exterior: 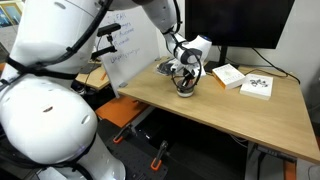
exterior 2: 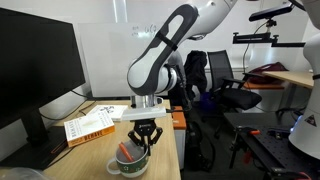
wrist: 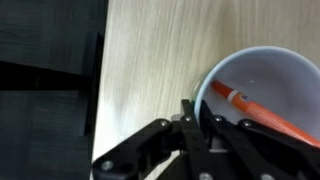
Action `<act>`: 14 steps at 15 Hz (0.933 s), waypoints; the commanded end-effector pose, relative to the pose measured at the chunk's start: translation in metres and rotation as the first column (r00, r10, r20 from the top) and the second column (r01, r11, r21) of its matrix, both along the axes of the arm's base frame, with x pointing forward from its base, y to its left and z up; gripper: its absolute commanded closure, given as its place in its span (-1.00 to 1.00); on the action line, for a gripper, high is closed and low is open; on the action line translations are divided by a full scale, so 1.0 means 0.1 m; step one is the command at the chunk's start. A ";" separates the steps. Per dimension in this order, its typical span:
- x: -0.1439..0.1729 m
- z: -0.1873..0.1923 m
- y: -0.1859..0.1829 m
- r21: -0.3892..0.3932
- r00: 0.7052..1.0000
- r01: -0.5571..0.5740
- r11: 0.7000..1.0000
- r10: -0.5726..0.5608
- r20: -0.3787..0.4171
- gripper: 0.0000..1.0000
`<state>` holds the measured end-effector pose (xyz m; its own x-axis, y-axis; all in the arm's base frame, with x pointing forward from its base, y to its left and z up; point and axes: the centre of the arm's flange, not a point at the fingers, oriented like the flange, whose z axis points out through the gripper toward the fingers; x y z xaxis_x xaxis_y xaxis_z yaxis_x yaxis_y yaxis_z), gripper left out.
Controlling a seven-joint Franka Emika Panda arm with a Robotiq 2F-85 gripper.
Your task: Move the mug to the right
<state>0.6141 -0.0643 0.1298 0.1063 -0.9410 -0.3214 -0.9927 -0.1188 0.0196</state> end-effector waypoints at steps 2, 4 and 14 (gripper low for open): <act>0.01 0.11 -0.28 0.043 0.992 0.101 0.994 -0.104 0.077 0.95; -0.01 0.12 -0.51 0.063 0.974 0.183 0.981 -0.190 0.120 0.95; -0.31 0.01 -1.47 0.029 0.872 0.466 0.884 -0.464 0.155 0.95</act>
